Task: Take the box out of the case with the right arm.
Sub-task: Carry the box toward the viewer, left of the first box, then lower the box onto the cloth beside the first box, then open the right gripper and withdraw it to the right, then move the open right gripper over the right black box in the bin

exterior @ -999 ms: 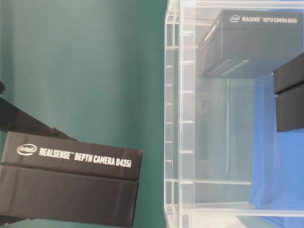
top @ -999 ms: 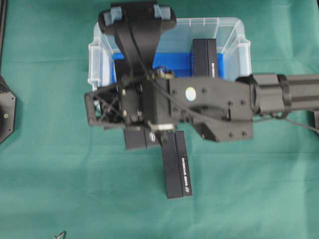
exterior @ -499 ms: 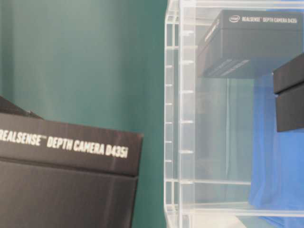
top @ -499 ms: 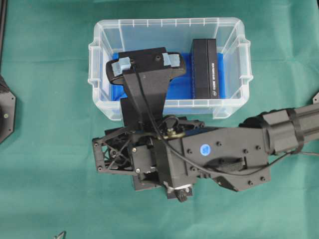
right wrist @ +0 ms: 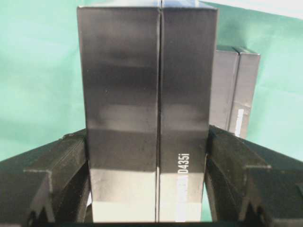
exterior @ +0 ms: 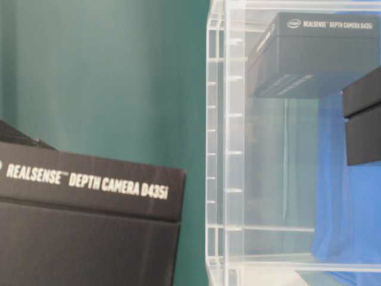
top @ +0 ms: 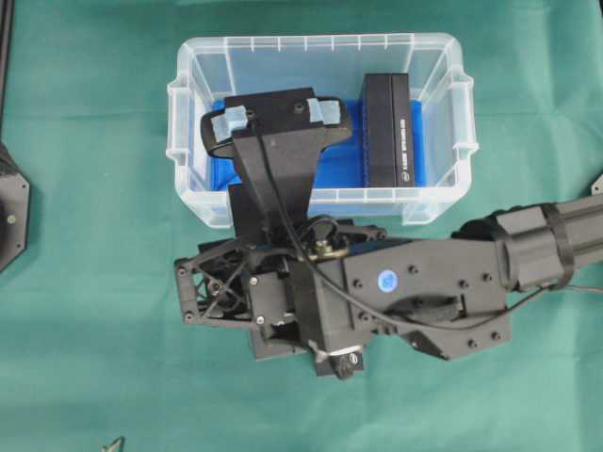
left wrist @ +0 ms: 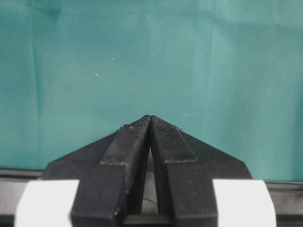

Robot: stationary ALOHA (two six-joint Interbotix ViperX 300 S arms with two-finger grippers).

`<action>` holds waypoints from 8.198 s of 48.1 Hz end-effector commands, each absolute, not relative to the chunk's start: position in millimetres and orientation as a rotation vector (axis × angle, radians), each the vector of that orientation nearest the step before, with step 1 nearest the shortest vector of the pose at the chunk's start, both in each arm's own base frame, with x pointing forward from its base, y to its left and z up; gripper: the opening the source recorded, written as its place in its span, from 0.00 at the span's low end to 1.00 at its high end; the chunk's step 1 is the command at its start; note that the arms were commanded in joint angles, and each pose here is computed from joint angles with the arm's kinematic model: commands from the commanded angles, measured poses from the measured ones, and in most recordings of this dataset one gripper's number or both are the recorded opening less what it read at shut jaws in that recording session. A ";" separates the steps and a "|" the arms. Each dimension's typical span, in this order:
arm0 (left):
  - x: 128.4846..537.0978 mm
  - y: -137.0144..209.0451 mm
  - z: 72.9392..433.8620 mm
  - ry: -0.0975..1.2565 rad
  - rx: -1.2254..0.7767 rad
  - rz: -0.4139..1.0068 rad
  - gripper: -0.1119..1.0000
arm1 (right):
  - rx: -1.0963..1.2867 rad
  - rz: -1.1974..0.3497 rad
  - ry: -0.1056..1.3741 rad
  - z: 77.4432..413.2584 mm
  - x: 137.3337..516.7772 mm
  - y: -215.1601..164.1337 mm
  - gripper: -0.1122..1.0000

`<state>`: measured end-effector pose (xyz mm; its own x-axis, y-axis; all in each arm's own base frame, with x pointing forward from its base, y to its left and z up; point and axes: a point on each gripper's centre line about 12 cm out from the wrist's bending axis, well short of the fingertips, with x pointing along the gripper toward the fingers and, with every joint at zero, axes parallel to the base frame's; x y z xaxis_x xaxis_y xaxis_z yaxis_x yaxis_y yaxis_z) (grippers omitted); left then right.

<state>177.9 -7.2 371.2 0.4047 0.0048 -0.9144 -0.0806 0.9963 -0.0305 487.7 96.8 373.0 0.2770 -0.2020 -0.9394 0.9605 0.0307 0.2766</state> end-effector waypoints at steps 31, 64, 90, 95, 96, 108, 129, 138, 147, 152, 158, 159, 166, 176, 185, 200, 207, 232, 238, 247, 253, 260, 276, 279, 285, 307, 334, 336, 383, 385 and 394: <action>178.5 -7.6 377.5 1.132 -0.072 0.051 0.10 | 1.217 -1.080 0.963 320.5 517.4 102.5 0.71; 178.5 -7.6 377.0 1.133 -0.071 0.050 0.10 | 1.357 -1.083 1.006 219.3 538.9 116.6 0.71; 177.7 -7.6 377.0 1.132 -0.071 0.050 0.10 | 1.377 -1.096 1.037 210.0 537.1 115.8 0.71; 176.2 -7.5 378.1 1.126 -0.071 0.049 0.10 | 1.383 -1.081 1.030 211.2 538.6 116.1 0.71; 176.2 -7.5 378.1 1.126 -0.071 0.049 0.10 | 1.384 -1.076 1.028 210.5 539.4 116.3 0.71; 175.4 -7.4 378.2 1.124 -0.072 0.049 0.10 | 1.394 -1.049 1.016 211.2 542.3 117.0 0.71; 174.6 -7.4 378.7 1.121 -0.072 0.049 0.10 | 1.367 -1.087 1.023 211.9 537.9 114.4 0.93; 175.0 -7.4 377.4 1.126 -0.073 0.050 0.10 | 1.367 -1.083 1.019 214.4 537.6 113.9 0.93; 175.0 -7.4 378.4 1.123 -0.072 0.049 0.10 | 1.367 -1.086 1.010 224.9 534.4 109.9 0.92; 175.0 -7.4 378.4 1.123 -0.073 0.050 0.10 | 1.372 -1.082 0.996 240.5 530.4 106.6 0.92; 175.0 -7.4 378.4 1.123 -0.073 0.050 0.10 | 1.365 -1.079 0.958 261.2 525.5 99.4 0.92; 174.6 -7.4 378.7 1.121 -0.073 0.050 0.10 | 1.365 -1.079 0.951 264.9 524.6 97.8 0.92; 174.6 -7.4 378.7 1.121 -0.073 0.050 0.10 | 1.359 -1.073 0.927 284.1 520.5 93.0 0.92; 175.0 -7.4 378.4 1.123 -0.073 0.050 0.10 | 1.325 -1.073 0.921 305.8 514.9 87.8 0.92; 175.0 -7.4 378.4 1.123 -0.073 0.050 0.10 | 1.304 -1.081 0.937 305.7 512.8 86.5 0.92; 176.2 -7.5 378.1 1.126 -0.073 0.050 0.10 | 1.285 -1.085 0.956 316.9 502.9 86.5 0.90; 176.2 -7.5 378.1 1.126 -0.076 0.052 0.10 | 1.242 -1.121 0.997 316.8 490.5 87.1 0.89; 175.9 -7.5 376.9 1.127 -0.075 0.052 0.10 | 1.219 -1.222 1.035 324.9 385.3 83.7 0.89; 174.9 -7.4 376.9 1.127 -0.075 0.052 0.10 | 1.233 -1.236 1.027 322.2 353.5 84.2 0.89; 175.0 -7.4 377.4 1.126 -0.071 0.049 0.10 | 1.273 -1.239 1.007 317.7 304.1 83.5 0.89; 174.9 -7.4 376.9 1.127 -0.071 0.050 0.10 | 1.281 -1.246 1.004 313.8 276.6 82.5 0.89; 174.9 -7.4 376.9 1.127 -0.071 0.050 0.10 | 1.289 -1.234 1.005 313.9 248.1 81.5 0.89; 176.5 -7.5 375.8 1.133 -0.071 0.050 0.10 | 1.283 -1.224 0.999 313.7 230.6 77.5 0.89; 176.9 -7.5 375.5 1.135 -0.071 0.050 0.10 | 1.280 -1.228 0.998 313.7 230.7 76.1 0.89; 178.0 -7.6 374.7 1.139 -0.070 0.050 0.10 | 1.278 -1.235 0.982 314.3 231.6 66.8 0.89; 178.0 -7.6 374.7 1.139 -0.072 0.051 0.10 | 1.193 -1.242 0.964 312.2 227.9 -21.2 0.89; 178.0 -7.6 374.7 1.139 -0.072 0.051 0.10 | 1.176 -1.255 0.936 307.5 219.2 -80.4 0.89; 178.0 -7.6 375.2 1.138 -0.072 0.051 0.10 | 1.178 -1.253 0.940 306.9 219.2 -79.7 0.89; 178.4 -7.6 374.4 1.141 -0.072 0.051 0.10 | 1.220 -1.201 0.910 311.2 235.4 -80.2 0.89; 178.4 -7.6 374.4 1.141 -0.072 0.051 0.10 | 1.223 -1.187 0.902 312.3 242.2 -80.5 0.89; 178.4 -7.6 374.4 1.141 -0.072 0.051 0.10 | 1.206 -1.142 0.906 313.0 286.8 -81.3 0.89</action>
<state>177.5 -7.7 371.5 0.4060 0.0025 -0.9138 -0.0786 0.9964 -0.0322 269.5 -81.9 302.2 0.1739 -0.1657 -0.9707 0.9828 -0.0325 0.1816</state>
